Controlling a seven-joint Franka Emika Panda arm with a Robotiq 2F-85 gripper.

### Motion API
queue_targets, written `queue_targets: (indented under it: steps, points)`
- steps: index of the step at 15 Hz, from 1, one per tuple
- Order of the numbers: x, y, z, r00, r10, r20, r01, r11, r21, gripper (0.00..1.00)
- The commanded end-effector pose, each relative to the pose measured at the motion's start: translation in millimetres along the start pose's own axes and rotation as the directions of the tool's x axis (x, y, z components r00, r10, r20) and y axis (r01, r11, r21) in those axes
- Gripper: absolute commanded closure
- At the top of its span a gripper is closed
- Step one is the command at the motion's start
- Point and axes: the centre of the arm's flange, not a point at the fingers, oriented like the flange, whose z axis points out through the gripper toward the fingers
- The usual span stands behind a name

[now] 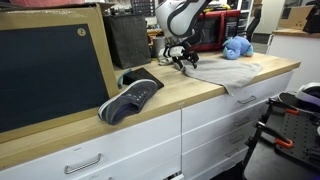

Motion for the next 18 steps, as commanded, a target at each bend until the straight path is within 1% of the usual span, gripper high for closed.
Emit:
queue_targets:
  steps: [1, 6, 10, 14, 18]
  points:
    - [2, -15, -7, 0.999, 0.024, 0.048, -0.024, 1.000, -0.005, 0.00]
    - [0, -29, -22, 0.993, 0.079, 0.089, -0.082, 0.996, 0.030, 0.00]
    - [-7, -49, -32, 0.978, 0.180, 0.106, -0.184, 0.982, 0.038, 0.00]
    - [-18, -75, -23, 0.956, 0.282, 0.085, -0.283, 0.959, 0.006, 0.00]
    - [-19, -102, -7, 0.925, 0.377, 0.051, -0.375, 0.926, -0.050, 0.00]
